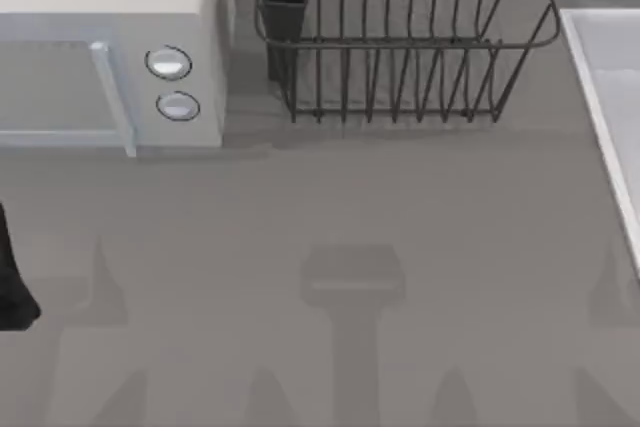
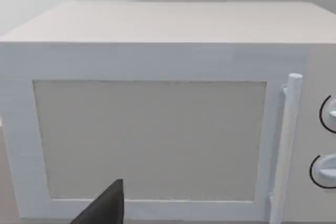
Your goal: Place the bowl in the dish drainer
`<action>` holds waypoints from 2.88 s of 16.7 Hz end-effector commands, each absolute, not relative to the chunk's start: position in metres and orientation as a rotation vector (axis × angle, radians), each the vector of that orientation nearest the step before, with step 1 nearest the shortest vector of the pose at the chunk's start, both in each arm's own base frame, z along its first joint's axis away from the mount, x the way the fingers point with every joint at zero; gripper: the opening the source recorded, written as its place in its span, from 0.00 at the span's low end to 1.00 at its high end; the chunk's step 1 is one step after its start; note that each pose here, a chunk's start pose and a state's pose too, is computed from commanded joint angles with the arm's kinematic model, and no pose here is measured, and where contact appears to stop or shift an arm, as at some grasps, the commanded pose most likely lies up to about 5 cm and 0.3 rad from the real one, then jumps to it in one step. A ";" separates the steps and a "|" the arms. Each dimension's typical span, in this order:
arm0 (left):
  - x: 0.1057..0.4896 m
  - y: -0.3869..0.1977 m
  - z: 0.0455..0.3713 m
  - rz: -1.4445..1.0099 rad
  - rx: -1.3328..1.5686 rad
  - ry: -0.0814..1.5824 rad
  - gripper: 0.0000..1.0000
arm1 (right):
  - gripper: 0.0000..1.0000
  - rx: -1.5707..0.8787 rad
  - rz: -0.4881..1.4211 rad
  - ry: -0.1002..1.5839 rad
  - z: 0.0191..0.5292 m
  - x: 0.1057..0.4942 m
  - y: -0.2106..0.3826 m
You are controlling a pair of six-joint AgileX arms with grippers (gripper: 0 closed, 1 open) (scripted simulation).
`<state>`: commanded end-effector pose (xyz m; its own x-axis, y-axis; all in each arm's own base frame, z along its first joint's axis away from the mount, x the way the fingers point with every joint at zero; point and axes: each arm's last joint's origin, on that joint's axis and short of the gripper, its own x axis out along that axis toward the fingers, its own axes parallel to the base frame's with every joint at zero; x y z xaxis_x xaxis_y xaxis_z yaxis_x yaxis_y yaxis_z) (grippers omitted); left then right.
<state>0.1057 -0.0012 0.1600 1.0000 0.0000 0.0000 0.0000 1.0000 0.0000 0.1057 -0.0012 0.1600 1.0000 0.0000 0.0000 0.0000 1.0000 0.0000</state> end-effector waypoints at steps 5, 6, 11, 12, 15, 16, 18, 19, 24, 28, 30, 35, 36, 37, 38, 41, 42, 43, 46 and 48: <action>0.106 -0.001 0.160 0.000 0.000 0.000 1.00 | 1.00 -0.037 -0.034 0.058 0.171 0.106 -0.005; 0.106 -0.001 0.160 0.000 0.000 0.000 1.00 | 1.00 -0.058 -0.056 0.095 0.179 0.107 -0.007; 0.106 -0.001 0.160 0.000 0.000 0.000 1.00 | 1.00 -0.178 -0.182 0.452 0.223 0.126 -0.031; 0.106 -0.001 0.160 0.000 0.000 0.000 1.00 | 1.00 -0.195 -0.200 0.554 0.230 0.134 -0.039; 0.106 -0.001 0.160 0.000 0.000 0.000 1.00 | 1.00 -0.211 -0.217 0.884 0.243 0.163 -0.071; 0.106 -0.001 0.160 0.000 0.000 0.000 1.00 | 1.00 -0.204 -0.210 0.991 0.244 0.173 -0.084; 0.106 -0.001 0.160 0.000 0.000 0.000 1.00 | 1.00 -0.176 -0.182 1.178 0.244 0.191 -0.112; 0.106 -0.001 0.160 0.000 0.000 0.000 1.00 | 1.00 -0.156 -0.163 1.256 0.243 0.198 -0.126; 0.106 -0.001 0.160 0.000 0.000 0.000 1.00 | 1.00 -0.045 -0.059 1.504 0.236 0.218 -0.189; 0.106 -0.001 0.160 0.000 0.000 0.000 1.00 | 1.00 0.007 -0.009 1.570 0.229 0.222 -0.213; 0.106 -0.001 0.160 0.000 0.000 0.000 1.00 | 1.00 0.008 -0.008 1.571 0.229 0.222 -0.213; 0.106 -0.001 0.160 0.000 0.000 0.000 1.00 | 1.00 0.007 -0.007 1.572 0.224 0.223 -0.212; 0.106 -0.001 0.160 0.000 0.000 0.000 1.00 | 1.00 0.009 -0.006 1.573 0.218 0.224 -0.213; 0.106 -0.001 0.160 0.000 0.000 0.000 1.00 | 1.00 0.010 -0.006 1.574 0.209 0.224 -0.213; 0.106 -0.001 0.160 0.000 0.000 0.000 1.00 | 1.00 0.009 -0.007 1.572 0.198 0.225 -0.214; 0.106 -0.001 0.160 0.000 0.000 0.000 1.00 | 1.00 0.002 -0.013 1.564 0.161 0.226 -0.216; 0.106 -0.001 0.160 0.000 0.000 0.000 1.00 | 1.00 0.002 -0.013 1.564 0.149 0.225 -0.215; 0.106 -0.001 0.160 0.000 0.000 0.000 1.00 | 1.00 0.004 -0.012 1.566 0.140 0.224 -0.215; 0.106 -0.001 0.160 0.000 0.000 0.000 1.00 | 1.00 0.008 -0.008 1.571 0.129 0.222 -0.213; 0.106 -0.001 0.160 0.000 0.000 0.000 1.00 | 1.00 0.008 -0.008 1.571 0.129 0.222 -0.213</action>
<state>0.1057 -0.0012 0.1600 1.0000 0.0000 0.0000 0.0000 1.0000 0.0000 0.2224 -0.2131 0.1290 0.0000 -0.0003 -1.0000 0.0100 0.9999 -0.0003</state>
